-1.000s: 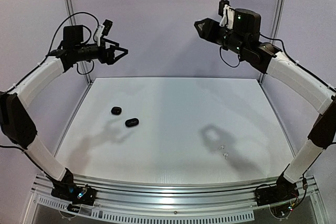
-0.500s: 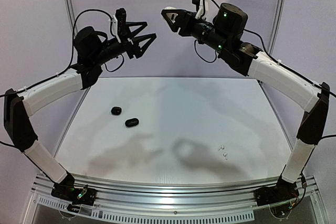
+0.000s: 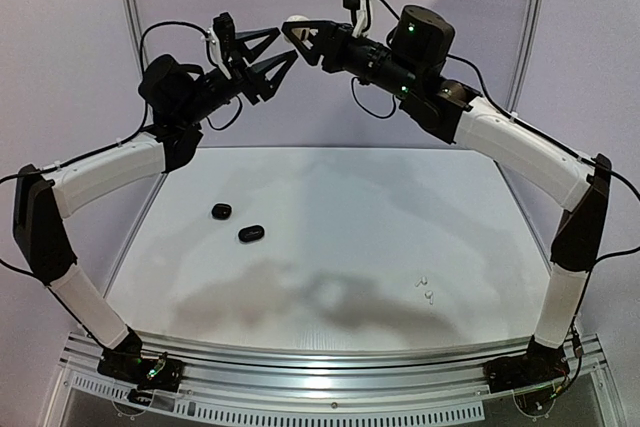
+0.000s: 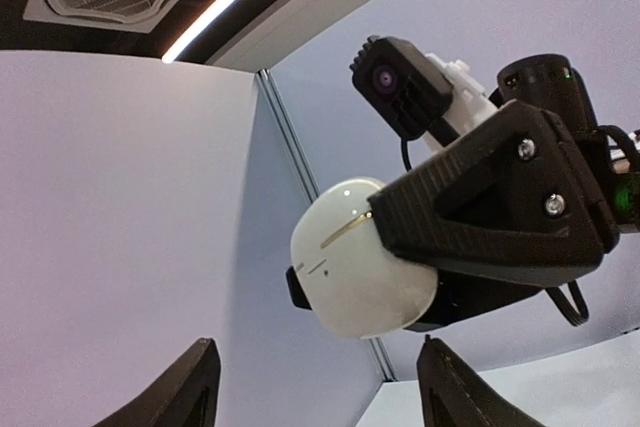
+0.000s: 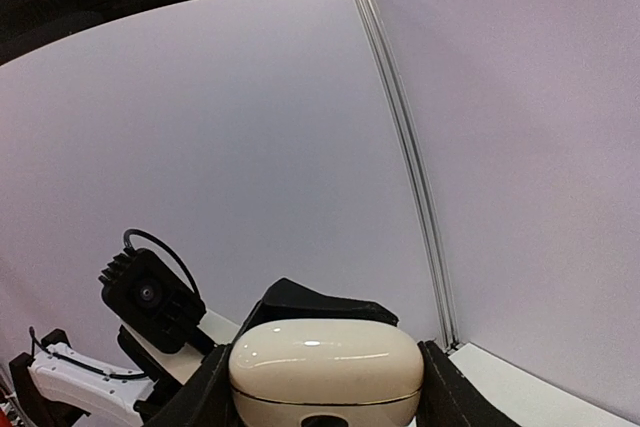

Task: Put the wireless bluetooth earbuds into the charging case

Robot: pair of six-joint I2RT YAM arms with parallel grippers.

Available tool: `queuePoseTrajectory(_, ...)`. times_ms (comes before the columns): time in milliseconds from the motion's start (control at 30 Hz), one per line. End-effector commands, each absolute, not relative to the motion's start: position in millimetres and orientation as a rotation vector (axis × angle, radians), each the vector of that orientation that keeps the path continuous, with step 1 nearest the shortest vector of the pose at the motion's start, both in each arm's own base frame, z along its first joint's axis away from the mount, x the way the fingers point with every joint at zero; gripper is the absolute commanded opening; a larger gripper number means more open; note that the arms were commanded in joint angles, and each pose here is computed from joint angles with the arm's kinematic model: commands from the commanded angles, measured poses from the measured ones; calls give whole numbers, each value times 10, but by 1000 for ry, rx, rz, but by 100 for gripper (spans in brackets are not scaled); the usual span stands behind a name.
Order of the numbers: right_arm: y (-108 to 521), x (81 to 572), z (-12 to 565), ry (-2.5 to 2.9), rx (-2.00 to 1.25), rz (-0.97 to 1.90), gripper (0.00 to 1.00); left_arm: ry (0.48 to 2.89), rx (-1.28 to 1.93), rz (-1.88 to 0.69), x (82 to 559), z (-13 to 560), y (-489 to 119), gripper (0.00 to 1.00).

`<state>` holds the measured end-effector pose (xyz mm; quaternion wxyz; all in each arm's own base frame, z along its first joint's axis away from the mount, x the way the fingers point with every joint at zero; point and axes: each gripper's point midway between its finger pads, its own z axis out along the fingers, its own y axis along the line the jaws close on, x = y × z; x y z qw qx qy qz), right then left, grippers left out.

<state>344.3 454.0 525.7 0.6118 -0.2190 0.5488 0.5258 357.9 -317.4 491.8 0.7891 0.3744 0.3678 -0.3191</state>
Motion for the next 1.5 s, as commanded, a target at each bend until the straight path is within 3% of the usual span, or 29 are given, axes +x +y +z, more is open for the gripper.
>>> queuePoseTrajectory(0,4680,3420,5229,1238,-518,1274,17,686,830,-600,3469,5024,-3200,68)
queuePoseTrajectory(233,4842,3435,5174,1176,-497,1350,17,610,842,-472,3421,5055,-3180,62)
queuePoseTrajectory(333,4890,3451,5107,1186,-498,1353,17,590,844,-457,3379,5066,-3160,55)
queuePoseTrajectory(700,4921,3476,4995,1214,-493,1355,16,606,834,-466,3373,5050,-3132,0)
queuePoseTrajectory(800,4901,3470,4988,1215,-490,1349,21,654,817,-482,3433,5007,-3111,0)
queuePoseTrajectory(967,4813,3328,5074,1191,-578,1285,64,835,709,-626,3646,4923,-2963,0)
queuePoseTrajectory(1133,4529,3032,5280,1101,-737,1193,84,938,781,-916,3476,4737,-2968,0)
queuePoseTrajectory(1300,4242,2627,5388,1020,-926,1191,85,848,979,-1160,2952,4737,-3024,0)
queuePoseTrajectory(1467,4214,2510,5174,1103,-1050,1146,79,797,1027,-1234,2749,4816,-3000,0)
